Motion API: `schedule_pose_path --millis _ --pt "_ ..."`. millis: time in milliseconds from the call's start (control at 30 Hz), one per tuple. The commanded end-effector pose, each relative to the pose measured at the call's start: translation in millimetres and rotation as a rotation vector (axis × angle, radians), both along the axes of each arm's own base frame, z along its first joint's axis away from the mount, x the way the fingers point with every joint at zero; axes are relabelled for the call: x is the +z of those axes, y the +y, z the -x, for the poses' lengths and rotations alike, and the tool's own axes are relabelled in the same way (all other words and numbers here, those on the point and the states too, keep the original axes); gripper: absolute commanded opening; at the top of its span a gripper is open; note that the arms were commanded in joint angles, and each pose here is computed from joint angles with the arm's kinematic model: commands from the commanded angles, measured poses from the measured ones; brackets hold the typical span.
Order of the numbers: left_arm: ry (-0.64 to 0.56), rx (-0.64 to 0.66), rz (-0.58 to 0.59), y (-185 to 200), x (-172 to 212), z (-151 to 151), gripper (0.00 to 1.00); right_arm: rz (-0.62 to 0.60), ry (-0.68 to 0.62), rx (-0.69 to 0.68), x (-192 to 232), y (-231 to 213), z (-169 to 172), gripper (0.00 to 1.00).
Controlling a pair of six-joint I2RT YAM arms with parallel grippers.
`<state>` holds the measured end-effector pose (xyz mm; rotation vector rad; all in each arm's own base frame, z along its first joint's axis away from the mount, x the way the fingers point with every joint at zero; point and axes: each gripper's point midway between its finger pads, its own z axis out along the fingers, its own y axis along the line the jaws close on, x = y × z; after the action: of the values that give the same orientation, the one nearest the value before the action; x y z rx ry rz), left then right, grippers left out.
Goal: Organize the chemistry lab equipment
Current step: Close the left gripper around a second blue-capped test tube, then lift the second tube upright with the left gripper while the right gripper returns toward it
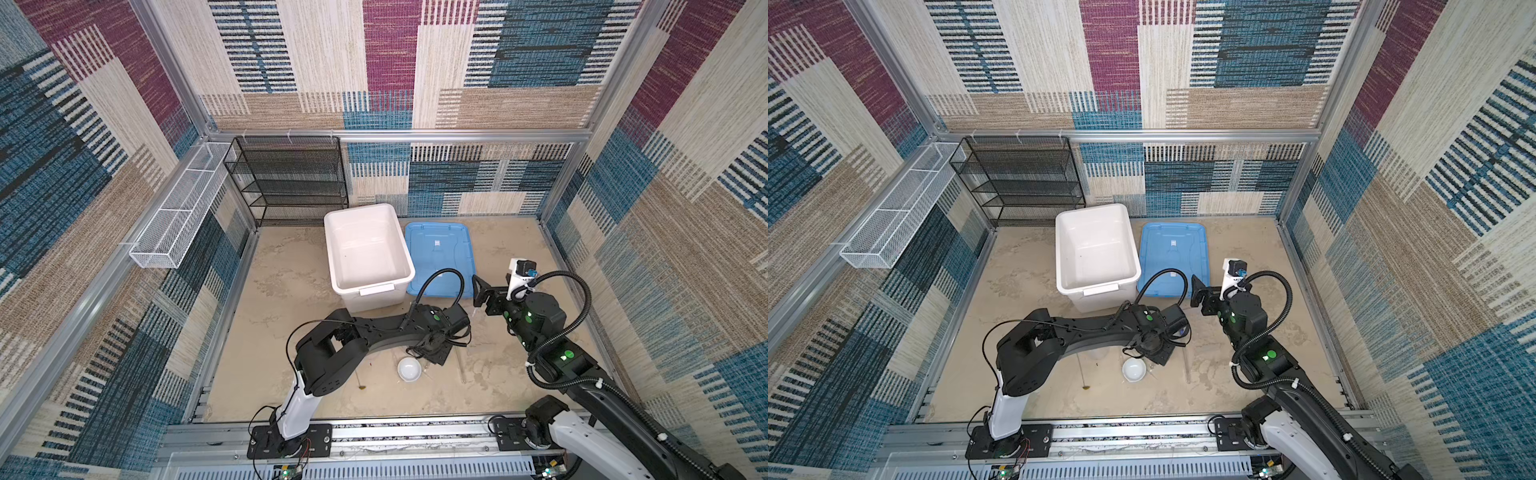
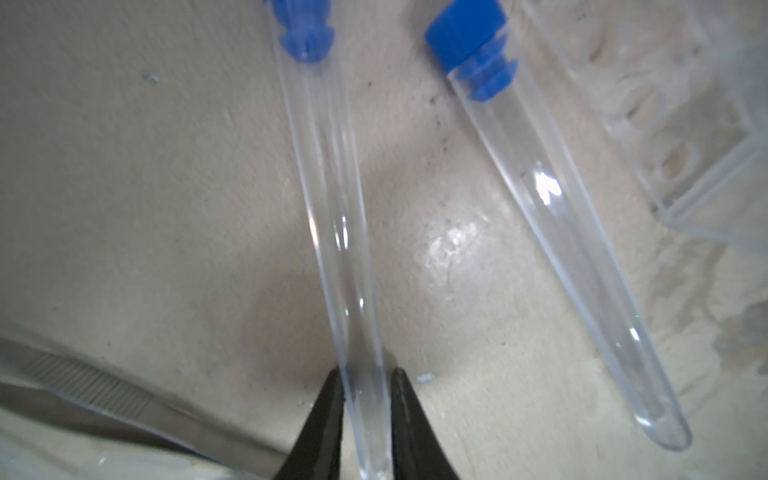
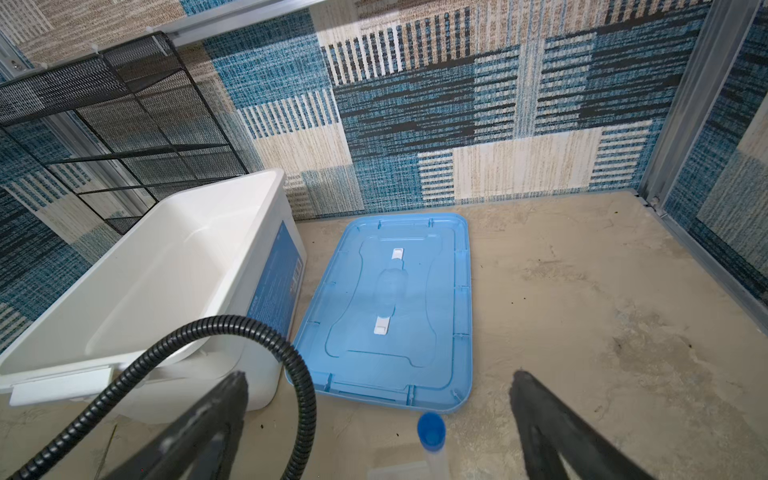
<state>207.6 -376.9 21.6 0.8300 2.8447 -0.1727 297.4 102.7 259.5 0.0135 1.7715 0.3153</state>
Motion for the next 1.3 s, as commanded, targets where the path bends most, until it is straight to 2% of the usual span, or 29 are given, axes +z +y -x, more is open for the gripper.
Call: schedule_pose_path --millis 0,200,433,600,700,767,867,967,1167,1267 --pt "0.011 0.025 0.032 -4.8 0.2 -2.0 0.22 -0.029 -0.027 0.007 7.5 2.9 -1.5 1.00" --pt "-0.008 0.037 0.087 -9.1 8.2 -6.9 0.21 -0.024 -0.030 0.002 6.9 1.8 -1.9 1.00" --pt "-0.073 0.019 0.211 -19.7 27.9 -13.0 0.20 -0.131 -0.092 0.048 23.2 10.1 1.5 1.00" --pt "-0.125 0.032 0.282 -19.0 42.7 -19.7 0.17 -0.106 -0.041 0.062 12.9 15.4 -7.1 0.99" --pt "-0.118 0.054 0.277 -14.6 39.5 -22.8 0.16 -0.119 -0.011 0.079 5.8 16.7 -10.4 0.99" --pt "-0.083 0.061 0.232 -10.1 30.0 -21.7 0.16 -0.128 -0.006 0.085 5.6 16.8 -11.3 0.99" --pt "-0.080 0.060 0.240 -10.3 29.1 -20.4 0.16 -0.130 -0.004 0.079 5.4 14.6 -11.4 0.99" --pt "-0.111 0.074 0.264 -6.4 37.8 -24.4 0.16 -0.132 0.001 0.084 6.2 14.1 -11.2 0.99" --pt "-0.207 0.047 0.390 -8.7 66.6 -29.2 0.12 -0.153 0.024 0.125 8.8 17.1 -14.6 1.00" --pt "-0.261 0.041 0.435 -5.8 80.9 -32.3 0.14 -0.153 0.037 0.158 12.0 21.8 -16.4 1.00"
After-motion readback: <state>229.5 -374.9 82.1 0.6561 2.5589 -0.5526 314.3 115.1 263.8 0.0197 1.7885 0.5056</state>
